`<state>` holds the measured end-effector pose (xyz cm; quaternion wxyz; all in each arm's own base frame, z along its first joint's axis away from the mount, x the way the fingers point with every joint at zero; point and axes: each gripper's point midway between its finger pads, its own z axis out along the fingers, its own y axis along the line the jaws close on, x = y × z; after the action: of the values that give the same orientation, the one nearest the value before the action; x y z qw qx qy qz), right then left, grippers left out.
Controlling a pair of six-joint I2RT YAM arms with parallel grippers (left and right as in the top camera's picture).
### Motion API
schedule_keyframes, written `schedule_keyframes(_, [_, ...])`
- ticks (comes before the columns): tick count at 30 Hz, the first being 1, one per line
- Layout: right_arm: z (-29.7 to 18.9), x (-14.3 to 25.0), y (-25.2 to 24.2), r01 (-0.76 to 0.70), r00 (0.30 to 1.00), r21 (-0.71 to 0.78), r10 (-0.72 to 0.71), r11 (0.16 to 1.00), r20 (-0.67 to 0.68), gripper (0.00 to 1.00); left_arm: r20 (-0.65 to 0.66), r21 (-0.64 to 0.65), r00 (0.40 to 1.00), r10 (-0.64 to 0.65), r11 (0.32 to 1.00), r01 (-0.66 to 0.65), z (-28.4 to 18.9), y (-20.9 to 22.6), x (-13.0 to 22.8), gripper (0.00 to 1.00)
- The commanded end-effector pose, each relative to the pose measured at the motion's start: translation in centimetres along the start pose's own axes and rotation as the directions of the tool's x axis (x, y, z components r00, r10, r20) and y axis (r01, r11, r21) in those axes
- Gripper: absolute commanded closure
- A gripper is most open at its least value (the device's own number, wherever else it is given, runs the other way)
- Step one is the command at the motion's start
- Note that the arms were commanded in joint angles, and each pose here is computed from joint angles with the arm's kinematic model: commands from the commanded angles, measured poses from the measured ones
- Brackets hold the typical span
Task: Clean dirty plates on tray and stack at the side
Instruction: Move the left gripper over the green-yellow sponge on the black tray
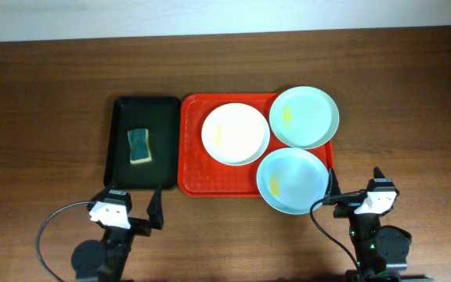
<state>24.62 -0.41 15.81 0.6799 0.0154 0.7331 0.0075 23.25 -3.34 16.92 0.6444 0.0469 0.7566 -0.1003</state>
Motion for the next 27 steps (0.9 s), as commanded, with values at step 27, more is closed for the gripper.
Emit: schedule_keyframes(27, [0.0, 0.3, 0.0, -0.011, 1.000, 0.004, 0.012, 1.000, -0.004, 0.02, -0.752, 0.107, 0.658, -0.046, 0.976, 0.191, 8.5, -0.8, -5.0, 0.01])
